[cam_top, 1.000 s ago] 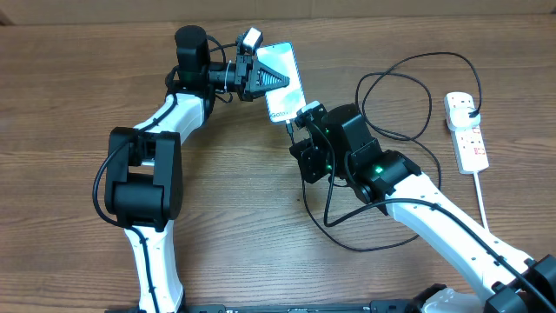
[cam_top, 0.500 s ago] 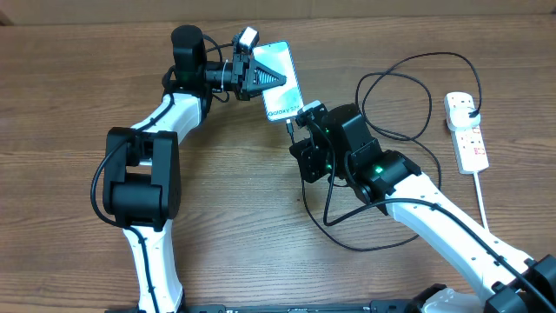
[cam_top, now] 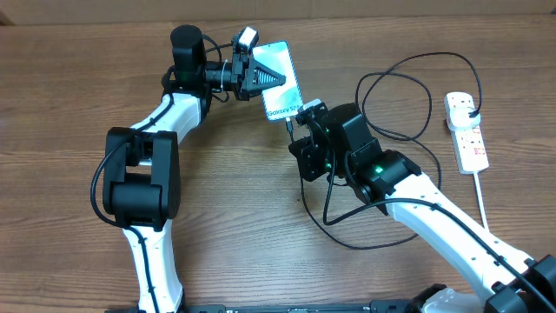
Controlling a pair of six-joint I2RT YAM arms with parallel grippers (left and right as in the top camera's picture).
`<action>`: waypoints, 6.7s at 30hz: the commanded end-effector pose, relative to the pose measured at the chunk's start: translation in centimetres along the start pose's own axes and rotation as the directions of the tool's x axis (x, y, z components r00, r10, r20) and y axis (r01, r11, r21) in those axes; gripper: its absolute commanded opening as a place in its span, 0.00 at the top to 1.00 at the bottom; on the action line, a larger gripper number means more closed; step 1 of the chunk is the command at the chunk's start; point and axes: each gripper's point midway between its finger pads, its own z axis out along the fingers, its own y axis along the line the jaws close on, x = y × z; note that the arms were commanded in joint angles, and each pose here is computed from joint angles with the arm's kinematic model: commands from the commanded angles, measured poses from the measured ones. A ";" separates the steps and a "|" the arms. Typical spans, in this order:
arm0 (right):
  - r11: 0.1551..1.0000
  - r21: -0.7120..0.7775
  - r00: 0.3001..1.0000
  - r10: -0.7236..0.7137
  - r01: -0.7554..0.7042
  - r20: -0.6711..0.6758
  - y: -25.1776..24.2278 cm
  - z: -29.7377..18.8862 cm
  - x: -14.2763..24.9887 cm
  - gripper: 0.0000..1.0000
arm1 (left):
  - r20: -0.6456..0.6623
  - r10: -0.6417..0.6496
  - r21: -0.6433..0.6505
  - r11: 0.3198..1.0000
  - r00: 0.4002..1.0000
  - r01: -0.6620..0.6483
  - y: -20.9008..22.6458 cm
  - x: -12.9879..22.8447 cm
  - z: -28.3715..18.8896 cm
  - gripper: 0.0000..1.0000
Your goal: Plug charger to phone and switch on socket
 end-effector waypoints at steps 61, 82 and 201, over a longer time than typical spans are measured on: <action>0.998 0.067 0.993 0.008 -0.016 0.116 -0.7 -0.9 -3.5 0.89 | -0.045 0.081 0.017 0.997 0.996 -0.081 -1.4 0.3 1.0 0.96; 0.998 0.062 0.991 0.003 -0.011 0.132 -1.0 0.9 -3.9 0.89 | -0.044 0.142 0.019 0.990 0.989 -0.141 -1.7 0.2 1.0 0.96; 0.977 0.070 0.805 0.123 -0.199 0.581 -4.0 -13.4 -13.4 0.00 | -0.103 -0.083 -0.617 0.787 0.991 0.002 18.1 9.2 2.3 0.87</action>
